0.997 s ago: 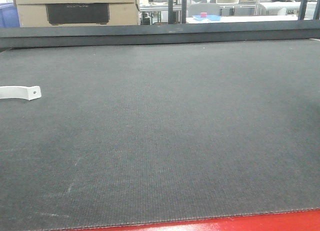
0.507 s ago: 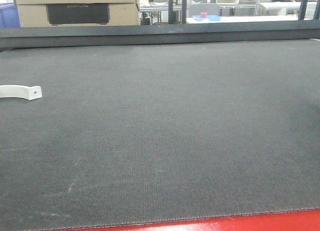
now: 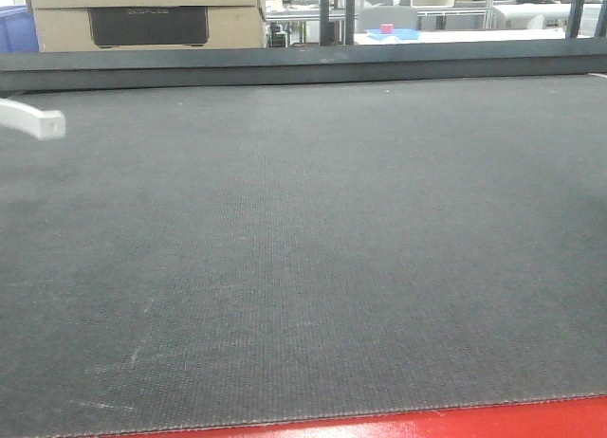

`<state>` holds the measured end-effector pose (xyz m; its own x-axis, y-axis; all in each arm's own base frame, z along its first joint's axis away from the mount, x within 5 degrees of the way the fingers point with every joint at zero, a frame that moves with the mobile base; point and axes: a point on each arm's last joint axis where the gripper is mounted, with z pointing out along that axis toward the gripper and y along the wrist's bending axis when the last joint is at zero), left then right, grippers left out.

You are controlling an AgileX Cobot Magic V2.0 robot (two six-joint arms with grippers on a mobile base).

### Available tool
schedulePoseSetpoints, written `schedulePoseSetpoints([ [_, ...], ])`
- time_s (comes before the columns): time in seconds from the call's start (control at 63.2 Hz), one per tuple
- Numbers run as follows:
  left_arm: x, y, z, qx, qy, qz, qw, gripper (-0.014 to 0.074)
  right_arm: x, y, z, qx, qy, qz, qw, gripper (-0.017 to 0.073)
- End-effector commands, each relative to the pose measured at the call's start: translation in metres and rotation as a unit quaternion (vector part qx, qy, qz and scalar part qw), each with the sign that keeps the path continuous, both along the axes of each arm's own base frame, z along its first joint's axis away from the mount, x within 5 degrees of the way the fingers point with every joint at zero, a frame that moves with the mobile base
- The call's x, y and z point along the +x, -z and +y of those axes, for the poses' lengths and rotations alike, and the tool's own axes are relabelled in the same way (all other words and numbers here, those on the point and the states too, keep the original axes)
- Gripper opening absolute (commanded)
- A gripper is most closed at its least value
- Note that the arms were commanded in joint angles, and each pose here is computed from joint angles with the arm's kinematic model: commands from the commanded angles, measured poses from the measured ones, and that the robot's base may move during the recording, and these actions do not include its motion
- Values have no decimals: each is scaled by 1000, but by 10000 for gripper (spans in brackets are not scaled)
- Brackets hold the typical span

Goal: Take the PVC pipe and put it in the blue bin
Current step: 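Lift the white curved pipe off the table with both grippers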

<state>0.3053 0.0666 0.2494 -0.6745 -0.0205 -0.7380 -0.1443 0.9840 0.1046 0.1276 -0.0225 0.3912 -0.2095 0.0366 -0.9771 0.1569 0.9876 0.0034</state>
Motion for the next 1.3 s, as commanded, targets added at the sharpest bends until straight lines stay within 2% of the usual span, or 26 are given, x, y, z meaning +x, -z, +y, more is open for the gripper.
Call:
schedulePoseSetpoints([
  [0.0, -10, -20, -1, 1, -5, -24, 1000, -111, -9, -6, 2, -5, 1, -23, 1000, -168],
  [0.111, -27, -42, -5, 0, -9, -43, 999, -111, -21, -9, 5, -8, 0, -34, 999, -168],
  [0.127, -51, -69, -10, 2, -12, -73, 997, -111, -36, -13, 8, -12, -1, -54, 998, -168],
  [0.19, -68, -86, -14, -1, -14, -108, 994, -111, -44, -15, 10, -15, -1, -67, 998, -168],
  [0.364, -120, -111, -27, -5, -16, -188, 982, -111, -58, -15, 13, -20, -1, -88, 996, -168],
  [0.507, -164, -114, -37, -5, -15, -239, 971, -111, -69, -1, 15, -20, -2, -89, 996, -168],
  [0.76, -234, -116, -52, 9, -10, -308, 951, -111, -92, 5, 24, 3, -22, -95, 995, -168],
  [0.902, -258, -115, -56, 26, -9, -337, 941, -111, -97, 4, 30, 37, -48, -110, 992, -168],
  [0.966, -265, -114, -57, 28, -10, -340, 940, -111, -97, 6, 31, 46, -55, -103, 992, -168],
  [1.282, -274, -109, -59, 25, -11, -323, 946, -111, -97, 7, 32, 47, -57, -94, 993, -168],
])
